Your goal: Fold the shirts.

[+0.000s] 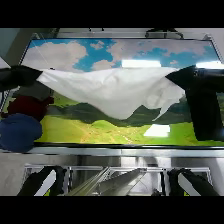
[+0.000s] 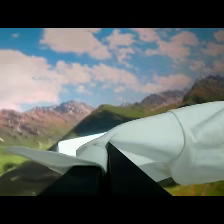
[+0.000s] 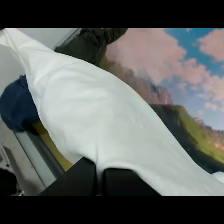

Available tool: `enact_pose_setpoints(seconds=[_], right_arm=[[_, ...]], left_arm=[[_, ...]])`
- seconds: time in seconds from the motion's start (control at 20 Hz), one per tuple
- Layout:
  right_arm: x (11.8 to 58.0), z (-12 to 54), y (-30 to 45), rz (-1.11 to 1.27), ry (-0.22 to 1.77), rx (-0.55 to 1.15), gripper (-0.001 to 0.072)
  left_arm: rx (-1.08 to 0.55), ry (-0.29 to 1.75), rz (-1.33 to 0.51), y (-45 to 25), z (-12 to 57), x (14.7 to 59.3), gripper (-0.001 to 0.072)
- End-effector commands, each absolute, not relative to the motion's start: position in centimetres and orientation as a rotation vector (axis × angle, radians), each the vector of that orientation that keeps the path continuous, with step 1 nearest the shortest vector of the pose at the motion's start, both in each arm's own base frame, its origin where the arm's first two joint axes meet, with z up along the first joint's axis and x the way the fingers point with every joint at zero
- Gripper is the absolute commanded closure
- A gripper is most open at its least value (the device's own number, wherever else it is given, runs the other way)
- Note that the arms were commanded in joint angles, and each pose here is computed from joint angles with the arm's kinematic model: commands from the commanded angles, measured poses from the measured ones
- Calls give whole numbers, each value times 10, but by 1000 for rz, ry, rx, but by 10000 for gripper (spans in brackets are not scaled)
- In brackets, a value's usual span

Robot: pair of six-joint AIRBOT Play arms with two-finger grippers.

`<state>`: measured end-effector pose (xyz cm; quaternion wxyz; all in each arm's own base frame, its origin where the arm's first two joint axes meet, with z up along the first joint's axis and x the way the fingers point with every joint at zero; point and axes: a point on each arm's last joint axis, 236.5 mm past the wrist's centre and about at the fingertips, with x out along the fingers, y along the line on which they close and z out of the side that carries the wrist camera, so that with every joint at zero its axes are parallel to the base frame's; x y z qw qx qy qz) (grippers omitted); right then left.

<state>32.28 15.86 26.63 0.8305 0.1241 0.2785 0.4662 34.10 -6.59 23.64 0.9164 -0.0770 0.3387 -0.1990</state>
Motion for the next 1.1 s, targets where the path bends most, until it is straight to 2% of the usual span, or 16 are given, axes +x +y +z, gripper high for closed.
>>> enact_pose_setpoints(seconds=[0.0,0.35,0.4,0.45,0.5,0.65,0.8,0.85,1.05], right_arm=[[320,221,157,1002,738,231,687],[369,79,174,955,1040,372,667],[383,61,174,916,1050,394,494],[396,46,170,872,1051,411,353],[409,36,163,825,1042,422,332],[431,42,127,717,999,479,331],[413,63,91,676,1034,565,316],[398,62,89,680,1081,577,269],[321,9,121,657,1264,615,247]], left_arm=[[-182,799,-430,-82,179,322,694],[-218,961,-448,-119,52,335,694],[-218,974,-439,-120,38,342,694],[-220,986,-425,-120,26,349,694],[-227,999,-407,-118,14,357,693],[-193,1075,-426,-115,-10,369,693],[-206,1210,-479,-113,-23,364,694],[-213,1250,-495,-113,-27,361,693],[-208,1292,-509,-111,-41,356,694]])
